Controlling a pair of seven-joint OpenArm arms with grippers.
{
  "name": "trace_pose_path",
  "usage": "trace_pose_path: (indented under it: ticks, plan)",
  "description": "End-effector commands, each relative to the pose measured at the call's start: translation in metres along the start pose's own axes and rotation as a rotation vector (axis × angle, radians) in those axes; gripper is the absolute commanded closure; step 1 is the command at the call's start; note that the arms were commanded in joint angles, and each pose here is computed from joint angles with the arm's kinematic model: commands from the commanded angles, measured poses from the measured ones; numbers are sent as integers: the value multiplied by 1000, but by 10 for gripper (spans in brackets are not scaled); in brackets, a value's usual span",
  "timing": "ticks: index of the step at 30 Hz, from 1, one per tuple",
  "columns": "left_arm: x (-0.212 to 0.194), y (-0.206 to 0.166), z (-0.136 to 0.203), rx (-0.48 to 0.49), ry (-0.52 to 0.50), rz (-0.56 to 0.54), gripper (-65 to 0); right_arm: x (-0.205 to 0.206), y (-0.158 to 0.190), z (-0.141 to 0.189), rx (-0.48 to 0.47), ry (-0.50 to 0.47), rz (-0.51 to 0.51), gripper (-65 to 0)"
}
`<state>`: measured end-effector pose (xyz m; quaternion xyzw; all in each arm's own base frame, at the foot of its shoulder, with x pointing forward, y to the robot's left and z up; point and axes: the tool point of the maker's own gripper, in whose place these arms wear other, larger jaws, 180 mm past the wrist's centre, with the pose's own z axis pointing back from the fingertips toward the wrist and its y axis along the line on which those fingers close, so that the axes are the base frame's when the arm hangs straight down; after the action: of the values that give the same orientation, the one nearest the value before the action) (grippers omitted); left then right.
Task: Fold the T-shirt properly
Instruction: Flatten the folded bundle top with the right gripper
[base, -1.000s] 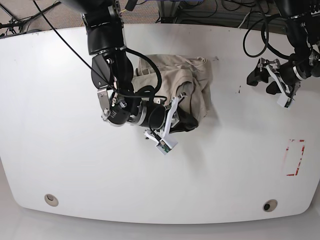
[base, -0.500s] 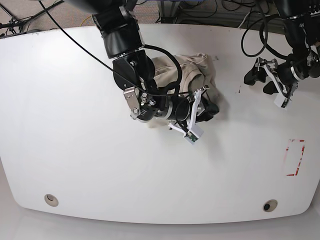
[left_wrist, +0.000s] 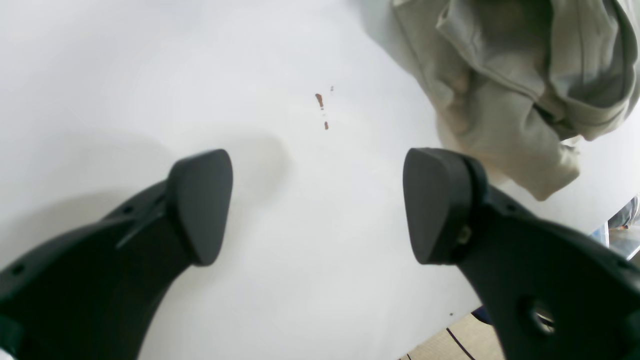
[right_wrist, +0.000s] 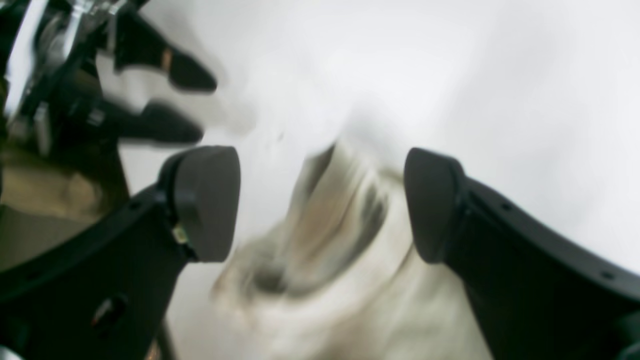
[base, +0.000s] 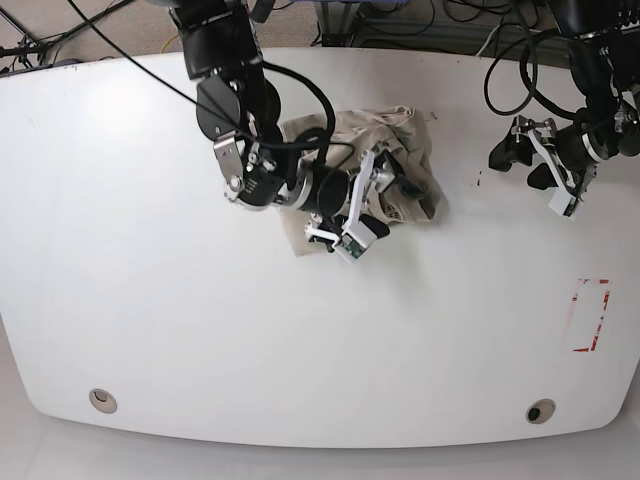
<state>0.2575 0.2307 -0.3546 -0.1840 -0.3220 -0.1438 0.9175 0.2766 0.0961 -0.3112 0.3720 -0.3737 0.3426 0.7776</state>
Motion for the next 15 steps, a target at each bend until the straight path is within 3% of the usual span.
trace_pose_path:
  ticks: [1,5,11,15]
  plan:
    - [18,2,5,4,-50,-25,-499,11,13,8,23,-31,59,-488]
    - [20,-3,1,-12,-44,-40,-499,-14,38,15,75,41,128,-488]
    - [19,-10,-5,-34,-29,-53,-499,-34,41,19,89,110,169,-482]
    - [18,-14,-8,-46,-22,-60,-499,-40,34,21,64,138,196,-417]
